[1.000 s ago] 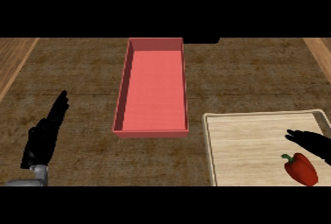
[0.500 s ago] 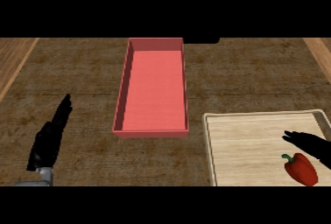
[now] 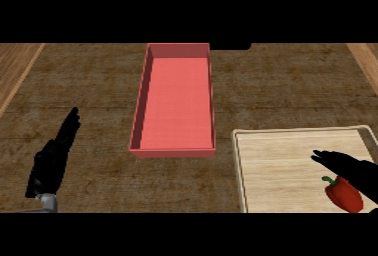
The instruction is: Pick the bell pepper from the tray and place it in the cardboard box
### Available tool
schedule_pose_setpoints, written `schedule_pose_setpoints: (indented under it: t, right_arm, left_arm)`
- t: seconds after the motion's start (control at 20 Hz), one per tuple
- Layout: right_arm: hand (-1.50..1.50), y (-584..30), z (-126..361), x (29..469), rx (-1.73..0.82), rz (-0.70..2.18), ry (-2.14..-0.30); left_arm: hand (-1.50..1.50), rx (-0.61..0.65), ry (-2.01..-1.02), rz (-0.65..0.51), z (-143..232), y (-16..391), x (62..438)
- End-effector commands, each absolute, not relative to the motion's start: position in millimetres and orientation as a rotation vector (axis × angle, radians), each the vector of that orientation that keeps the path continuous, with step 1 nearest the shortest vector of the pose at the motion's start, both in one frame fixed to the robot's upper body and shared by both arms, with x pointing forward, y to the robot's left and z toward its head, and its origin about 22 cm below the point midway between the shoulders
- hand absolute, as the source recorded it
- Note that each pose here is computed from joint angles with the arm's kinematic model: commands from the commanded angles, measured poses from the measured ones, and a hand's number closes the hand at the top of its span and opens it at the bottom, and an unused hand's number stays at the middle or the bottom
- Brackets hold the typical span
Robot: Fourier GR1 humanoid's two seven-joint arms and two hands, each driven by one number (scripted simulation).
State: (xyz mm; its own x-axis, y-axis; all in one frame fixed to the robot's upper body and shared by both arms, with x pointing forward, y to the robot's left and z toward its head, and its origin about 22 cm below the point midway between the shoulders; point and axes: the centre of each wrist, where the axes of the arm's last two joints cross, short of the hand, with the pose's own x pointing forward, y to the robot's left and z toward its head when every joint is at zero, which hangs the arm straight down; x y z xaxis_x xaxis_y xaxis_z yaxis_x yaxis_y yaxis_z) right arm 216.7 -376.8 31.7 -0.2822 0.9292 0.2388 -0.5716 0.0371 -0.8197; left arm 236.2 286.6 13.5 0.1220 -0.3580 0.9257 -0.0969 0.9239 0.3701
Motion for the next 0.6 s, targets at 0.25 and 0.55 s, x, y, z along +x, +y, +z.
schedule_pose_setpoints:
  t: [0.25, 0.55]
  right_arm:
    - [1.50, -363, 17, 228, -0.516, 1.570, -1.146]
    - [1.50, -356, 23, 222, -0.757, 1.401, -1.153]
  left_arm:
    - [0.00, 0.380, -1.432, -0.214, 13, 292, 228]
    - [0.00, 0.386, -1.432, -0.194, 7, 301, 234]
